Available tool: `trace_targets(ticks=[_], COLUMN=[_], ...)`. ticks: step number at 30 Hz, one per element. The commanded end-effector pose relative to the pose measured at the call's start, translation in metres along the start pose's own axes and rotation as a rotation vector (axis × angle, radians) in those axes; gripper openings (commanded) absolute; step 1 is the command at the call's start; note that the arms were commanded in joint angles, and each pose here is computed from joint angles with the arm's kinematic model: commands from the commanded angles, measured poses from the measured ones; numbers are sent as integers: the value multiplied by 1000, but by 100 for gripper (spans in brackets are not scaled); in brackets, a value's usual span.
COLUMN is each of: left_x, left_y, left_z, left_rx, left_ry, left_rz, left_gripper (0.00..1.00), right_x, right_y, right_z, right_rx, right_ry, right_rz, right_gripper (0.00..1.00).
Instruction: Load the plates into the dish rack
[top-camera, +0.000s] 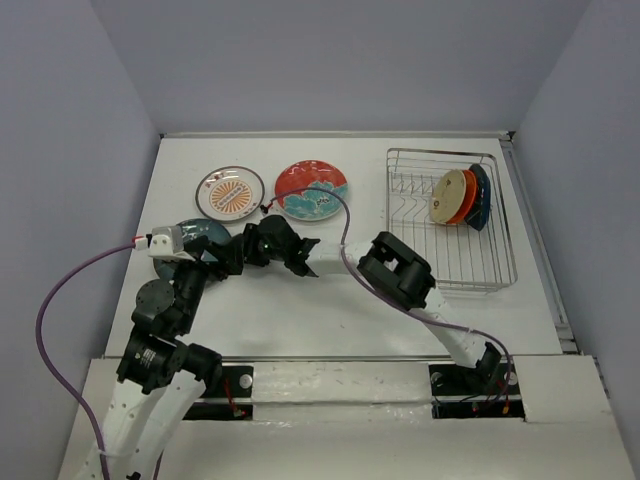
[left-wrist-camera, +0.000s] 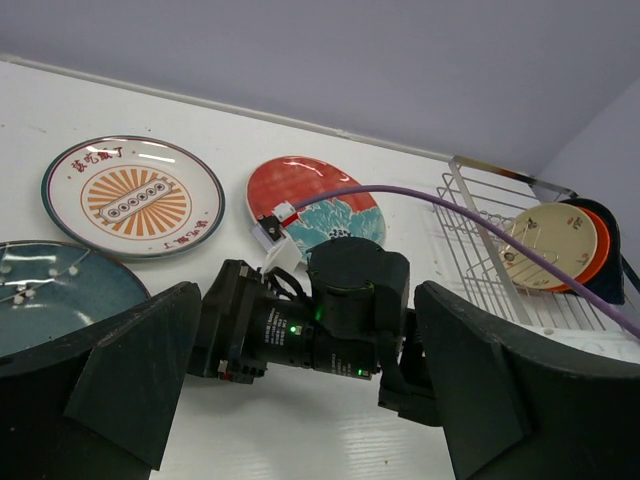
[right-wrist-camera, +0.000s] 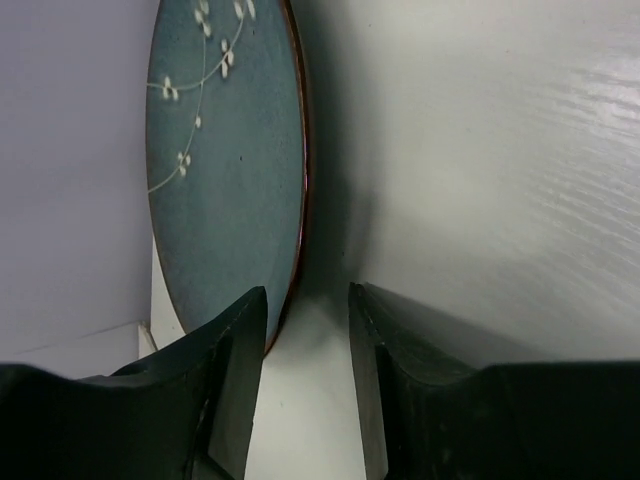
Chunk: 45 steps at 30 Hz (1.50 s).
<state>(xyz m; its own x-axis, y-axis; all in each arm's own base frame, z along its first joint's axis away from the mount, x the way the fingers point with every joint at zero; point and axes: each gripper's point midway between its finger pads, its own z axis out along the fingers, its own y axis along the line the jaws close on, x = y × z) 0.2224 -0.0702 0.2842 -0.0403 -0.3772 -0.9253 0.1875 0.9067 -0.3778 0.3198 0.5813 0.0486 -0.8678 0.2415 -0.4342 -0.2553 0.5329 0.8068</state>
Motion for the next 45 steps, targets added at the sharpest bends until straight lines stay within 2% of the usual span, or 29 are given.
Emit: trace_targets(ticks=[1,5,8,11,12,14,17,19,20,21,24,25,28,40,42,43,45], left_x=[-21,-21,-19,-20,-19,-20,-20,-20,-20,-20,-20,-20,-19,-21,-21,-21,-23], left_y=[-9,-12,-12,-12,-13,-13,-14,-14,-14,-15,-15,-15,-15,-14,-15,-15,-16], left_z=[1,1,2,1,1,1,1,1,1,1,1,1,1,-1,-1,-2,-2], left_rx=[29,41,45,48,49,50,54,57,57,59,63,61,62,60,62,65,66], left_ry=[-59,-58,-55,-57,-55,-58,-57,-56,-56,-57,-59,-58,-54,-63,-64,-63,-69], left_rz=[-13,-15,-14,-15,-14,-16,-15,-15,-15,-16,-19,-17,-17,-20,-20,-21,-24], left_gripper=[99,99,99,99,99,99,99,99,99,99,99,99,99,99,99,99,99], right_x=[-7,-6,-6,-11,-5,-7,-7,-1,7,4,17,24,34,51,52,50,45], right_y=[22,13,12,18,4,5,15,7,-17,-10,-24,-24,-33,-43,-42,-40,-37], right_z=[12,15,13,3,-3,-14,-49,-64,-73,-82,-96,-98,-97,-64,-60,-59,-60], right_rx=[-53,-30,-24,-32,-4,-13,-28,-9,50,34,60,50,62,44,35,29,25], right_ry=[-33,-40,-42,-62,-59,-77,-92,-82,-85,-94,-58,-27,6,64,63,58,37], right_rz=[64,70,66,61,59,45,9,8,13,12,17,23,44,128,144,146,145], right_gripper=[40,32,14,9,8,8,7,8,8,10,18,25,34,37,32,20,8])
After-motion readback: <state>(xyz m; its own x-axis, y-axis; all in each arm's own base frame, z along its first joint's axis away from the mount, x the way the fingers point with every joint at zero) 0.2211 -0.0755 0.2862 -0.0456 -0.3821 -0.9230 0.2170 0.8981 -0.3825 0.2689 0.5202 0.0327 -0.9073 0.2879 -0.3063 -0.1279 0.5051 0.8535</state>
